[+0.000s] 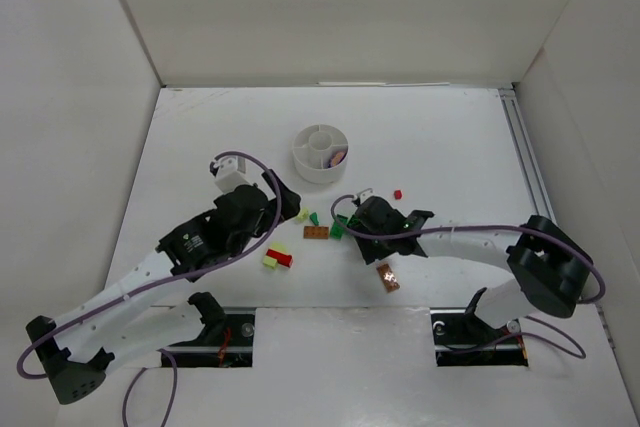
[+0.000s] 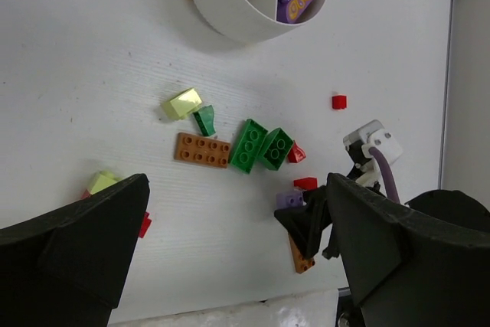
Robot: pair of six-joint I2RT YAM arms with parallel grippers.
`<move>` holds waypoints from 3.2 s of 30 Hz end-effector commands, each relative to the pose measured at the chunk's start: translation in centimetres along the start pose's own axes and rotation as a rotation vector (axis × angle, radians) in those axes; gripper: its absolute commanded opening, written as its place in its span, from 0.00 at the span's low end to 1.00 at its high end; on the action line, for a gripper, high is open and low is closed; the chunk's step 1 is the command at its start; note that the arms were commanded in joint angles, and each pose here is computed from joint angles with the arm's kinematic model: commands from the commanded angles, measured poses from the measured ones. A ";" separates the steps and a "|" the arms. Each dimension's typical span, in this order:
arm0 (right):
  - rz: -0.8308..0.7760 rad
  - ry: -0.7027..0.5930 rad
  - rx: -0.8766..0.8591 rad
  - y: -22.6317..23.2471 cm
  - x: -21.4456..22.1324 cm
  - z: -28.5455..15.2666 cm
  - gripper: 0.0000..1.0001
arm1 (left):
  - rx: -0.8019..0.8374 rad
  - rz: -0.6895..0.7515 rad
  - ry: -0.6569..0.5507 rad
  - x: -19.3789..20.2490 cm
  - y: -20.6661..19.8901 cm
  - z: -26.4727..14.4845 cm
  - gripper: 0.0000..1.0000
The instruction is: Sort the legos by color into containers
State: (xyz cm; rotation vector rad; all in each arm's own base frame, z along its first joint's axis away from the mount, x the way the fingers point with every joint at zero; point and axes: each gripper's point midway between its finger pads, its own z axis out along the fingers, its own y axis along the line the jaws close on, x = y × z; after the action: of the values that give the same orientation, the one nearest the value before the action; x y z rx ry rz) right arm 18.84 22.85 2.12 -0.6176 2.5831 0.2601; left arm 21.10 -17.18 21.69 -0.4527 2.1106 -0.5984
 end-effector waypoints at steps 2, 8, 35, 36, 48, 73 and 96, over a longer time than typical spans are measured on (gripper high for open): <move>-0.010 -0.004 0.054 -0.2 -1.0 0.9 0.49 | -0.024 -0.025 -0.016 -0.2 0.6 0.0 1.00; -0.013 -0.039 0.054 0.1 -2.4 -0.6 0.19 | -0.051 -0.024 -0.024 0.0 1.4 0.2 1.00; -0.246 -0.559 0.040 -0.6 -30.7 -3.4 0.25 | -0.109 0.068 -0.008 -2.4 3.0 4.7 1.00; -0.239 -0.563 0.046 -1.0 -31.2 -3.3 0.28 | -0.115 0.064 0.001 -2.4 3.2 4.9 1.00; -0.236 -0.550 0.010 -0.5 -31.5 -1.5 0.65 | -0.090 0.113 0.070 -1.7 3.3 5.8 1.00; 0.000 -0.524 0.159 -11.3 -19.3 -10.8 0.74 | -0.134 0.228 0.331 6.3 4.6 13.5 0.82; 0.057 -0.534 0.207 -14.2 -17.5 -12.2 0.75 | -0.320 0.153 0.327 7.4 5.9 16.0 0.70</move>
State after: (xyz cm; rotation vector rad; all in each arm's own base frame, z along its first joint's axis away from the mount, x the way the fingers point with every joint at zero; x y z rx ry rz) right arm 34.24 13.83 18.86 -0.3751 2.1179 0.1391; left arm 29.35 -19.61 4.59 -0.3849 2.5578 -0.2583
